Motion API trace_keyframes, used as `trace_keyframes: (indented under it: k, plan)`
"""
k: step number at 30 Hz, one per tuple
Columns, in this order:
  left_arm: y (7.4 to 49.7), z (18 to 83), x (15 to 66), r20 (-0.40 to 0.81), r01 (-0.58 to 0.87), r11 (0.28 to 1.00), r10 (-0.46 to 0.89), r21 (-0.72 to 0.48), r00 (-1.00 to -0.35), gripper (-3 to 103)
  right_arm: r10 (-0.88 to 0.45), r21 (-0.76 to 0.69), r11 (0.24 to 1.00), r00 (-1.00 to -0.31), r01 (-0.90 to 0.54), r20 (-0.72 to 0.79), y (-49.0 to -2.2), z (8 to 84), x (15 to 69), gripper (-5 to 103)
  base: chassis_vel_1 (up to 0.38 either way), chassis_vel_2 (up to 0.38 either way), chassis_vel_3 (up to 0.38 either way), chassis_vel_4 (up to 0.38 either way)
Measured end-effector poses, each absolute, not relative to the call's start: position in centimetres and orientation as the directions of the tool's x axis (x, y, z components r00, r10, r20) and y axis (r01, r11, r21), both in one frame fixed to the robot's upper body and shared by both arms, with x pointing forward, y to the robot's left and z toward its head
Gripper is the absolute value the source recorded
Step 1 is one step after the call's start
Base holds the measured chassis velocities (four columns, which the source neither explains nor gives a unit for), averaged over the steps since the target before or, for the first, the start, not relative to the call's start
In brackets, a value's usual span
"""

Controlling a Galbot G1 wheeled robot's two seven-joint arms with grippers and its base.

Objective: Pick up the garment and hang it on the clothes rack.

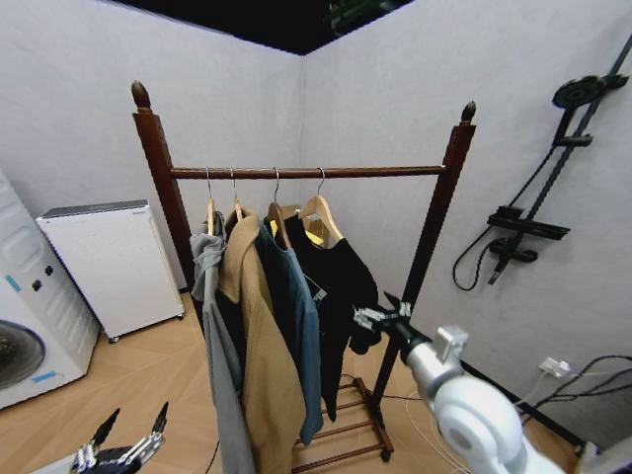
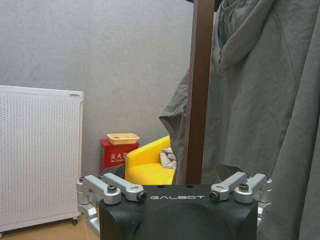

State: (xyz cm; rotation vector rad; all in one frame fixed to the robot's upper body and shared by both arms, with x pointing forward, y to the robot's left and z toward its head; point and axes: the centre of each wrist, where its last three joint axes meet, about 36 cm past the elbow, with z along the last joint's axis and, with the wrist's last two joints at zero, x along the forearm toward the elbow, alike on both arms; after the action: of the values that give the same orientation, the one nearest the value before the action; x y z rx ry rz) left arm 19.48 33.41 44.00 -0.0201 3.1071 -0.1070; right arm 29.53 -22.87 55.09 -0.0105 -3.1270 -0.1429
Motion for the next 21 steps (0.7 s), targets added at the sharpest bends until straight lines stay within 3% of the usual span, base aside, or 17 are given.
trace_keyframes:
  k: [8,21]
  plan:
    - [33.4,44.0,19.5,-0.032,-0.012,0.998,-0.014,-0.069,-0.999,100,0.162,0.001,0.987,-0.987,0.162,0.006,-21.2,50.6,27.1,100,0.000,0.000,0.000,0.000]
    - [33.4,44.0,19.5,-0.032,-0.012,0.998,-0.014,-0.069,-0.999,100,0.198,-0.031,0.980,-0.980,0.199,-0.008,-20.9,51.1,25.0,100,0.000,0.000,0.000,0.000]
